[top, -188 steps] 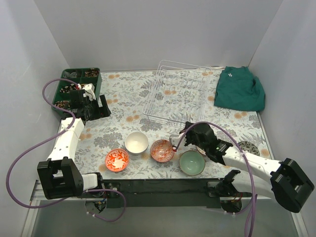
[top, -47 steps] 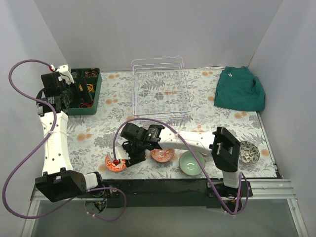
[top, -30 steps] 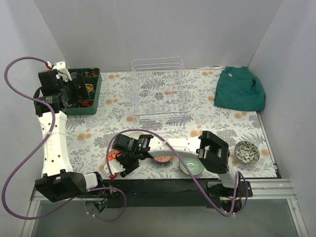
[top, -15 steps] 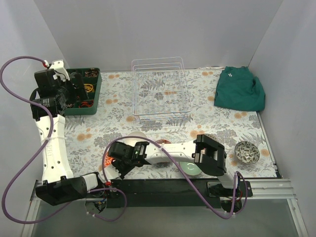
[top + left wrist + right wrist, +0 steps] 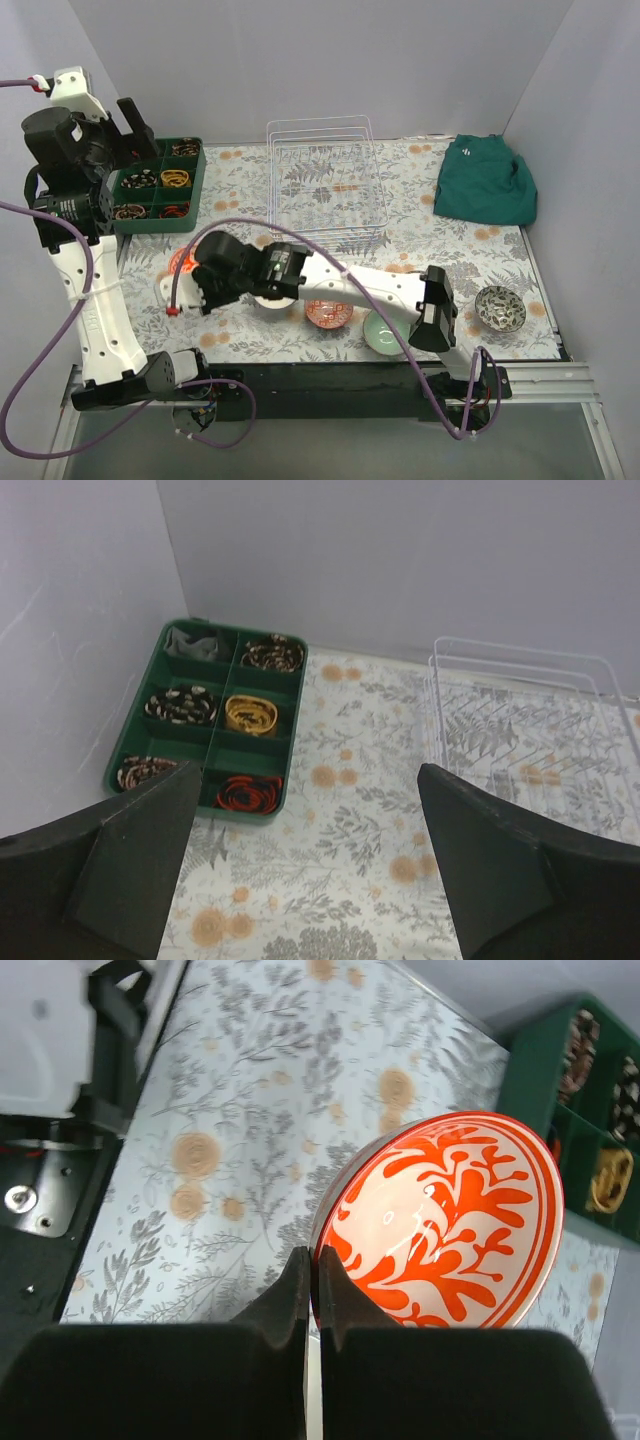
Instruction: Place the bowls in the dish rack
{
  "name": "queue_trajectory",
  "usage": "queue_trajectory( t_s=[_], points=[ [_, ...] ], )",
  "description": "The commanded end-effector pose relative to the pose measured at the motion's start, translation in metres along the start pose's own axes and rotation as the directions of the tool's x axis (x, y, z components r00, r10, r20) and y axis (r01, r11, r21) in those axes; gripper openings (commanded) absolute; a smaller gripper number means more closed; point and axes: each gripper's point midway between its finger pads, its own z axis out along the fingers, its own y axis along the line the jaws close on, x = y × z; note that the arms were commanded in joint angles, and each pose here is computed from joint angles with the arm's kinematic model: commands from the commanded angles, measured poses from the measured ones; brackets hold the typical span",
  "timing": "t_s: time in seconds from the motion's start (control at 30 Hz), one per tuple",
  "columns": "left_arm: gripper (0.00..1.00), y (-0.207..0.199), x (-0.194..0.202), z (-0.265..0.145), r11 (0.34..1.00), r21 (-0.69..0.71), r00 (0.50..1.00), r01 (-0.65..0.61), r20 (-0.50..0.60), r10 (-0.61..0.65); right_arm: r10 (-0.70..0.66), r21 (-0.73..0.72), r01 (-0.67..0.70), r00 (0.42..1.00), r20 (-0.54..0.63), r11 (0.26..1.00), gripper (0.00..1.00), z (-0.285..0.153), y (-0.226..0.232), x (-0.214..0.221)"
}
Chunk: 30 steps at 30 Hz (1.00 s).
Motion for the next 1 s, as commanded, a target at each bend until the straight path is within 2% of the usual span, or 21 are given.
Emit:
queue_trajectory(
  t_s=[0.0,0.1,0.13,0.17,0.23,0.3,0.33,0.4,0.43,0.5,0.53,0.6,0.63,0.67,0.73,0.77,0.8,0.87,0.97],
  points=[
    [0.90,-0.023,-0.040,-0.004,0.994,0.110,0.988,0.013,0.149,-0.030,0.231,0.202,-0.254,0.964,0.132,0.946,0.01,-0.081,-0.087,-0.007],
    [0.88,-0.049,-0.043,0.002,0.964,0.267,0.983,-0.007,0.180,-0.042,0.293,0.224,-0.330,0.938,0.185,0.917,0.01,-0.115,-0.111,0.009],
    [0.88,-0.056,-0.040,0.009,0.950,0.311,0.981,-0.012,0.186,-0.049,0.317,0.191,-0.357,0.925,0.211,0.914,0.01,-0.118,-0.112,0.012],
    [0.88,-0.070,-0.035,0.009,0.917,0.398,0.983,-0.029,0.179,-0.047,0.356,0.210,-0.402,0.907,0.226,0.891,0.01,-0.132,-0.129,0.029],
    [0.84,-0.084,-0.030,0.017,0.878,0.478,0.984,-0.034,0.170,-0.054,0.445,0.174,-0.501,0.850,0.282,0.848,0.01,-0.148,-0.139,0.038],
    [0.82,-0.096,-0.016,0.027,0.848,0.529,0.991,-0.014,0.121,-0.059,0.523,0.187,-0.598,0.785,0.333,0.779,0.01,-0.170,-0.167,0.068],
    [0.80,-0.098,-0.005,0.039,0.845,0.535,0.995,0.008,0.080,-0.060,0.578,0.126,-0.656,0.727,0.371,0.745,0.01,-0.177,-0.169,0.069],
    [0.77,-0.107,0.011,0.054,0.849,0.528,0.998,0.026,0.028,-0.049,0.631,0.112,-0.732,0.646,0.430,0.672,0.01,-0.196,-0.191,0.099],
    [0.76,-0.112,0.023,0.060,0.854,0.519,0.999,0.039,-0.018,-0.035,0.698,0.018,-0.789,0.554,0.454,0.614,0.01,-0.200,-0.188,0.101],
    [0.77,-0.131,0.050,0.083,0.869,0.494,0.995,0.037,-0.098,0.013,0.727,-0.018,-0.838,0.462,0.508,0.545,0.01,-0.214,-0.201,0.135],
    [0.77,-0.143,0.067,0.086,0.863,0.504,0.988,0.048,-0.150,0.033,0.785,-0.122,-0.873,0.354,0.508,0.473,0.01,-0.218,-0.197,0.136],
    [0.78,-0.158,0.095,0.101,0.855,0.514,0.973,0.065,-0.224,0.060,0.797,-0.169,-0.894,0.267,0.542,0.415,0.01,-0.227,-0.203,0.164],
    [0.79,-0.161,0.107,0.106,0.855,0.515,0.965,0.067,-0.252,0.076,0.798,-0.212,-0.885,0.242,0.552,0.415,0.01,-0.231,-0.202,0.165],
    [0.80,-0.163,0.125,0.115,0.853,0.517,0.951,0.073,-0.293,0.096,0.821,-0.264,-0.903,0.146,0.552,0.338,0.01,-0.238,-0.204,0.174],
    [0.83,-0.163,0.148,0.125,0.853,0.513,0.927,0.095,-0.359,0.113,0.803,-0.294,-0.892,0.115,0.585,0.342,0.01,-0.238,-0.203,0.187],
    [0.83,-0.164,0.164,0.134,0.854,0.509,0.908,0.113,-0.401,0.119,0.814,-0.330,-0.896,0.057,0.578,0.297,0.01,-0.237,-0.203,0.188],
    [0.83,-0.166,0.167,0.136,0.845,0.522,0.904,0.116,-0.407,0.128,0.796,-0.328,-0.893,0.054,0.603,0.308,0.01,-0.233,-0.204,0.193],
    [0.84,-0.178,0.172,0.136,0.804,0.576,0.896,0.150,-0.423,0.135,0.808,-0.360,-0.902,-0.022,0.589,0.238,0.01,-0.225,-0.205,0.203],
    [0.84,-0.190,0.184,0.139,0.756,0.633,0.886,0.164,-0.432,0.169,0.808,-0.381,-0.902,-0.067,0.585,0.202,0.01,-0.214,-0.209,0.215]
  ],
)
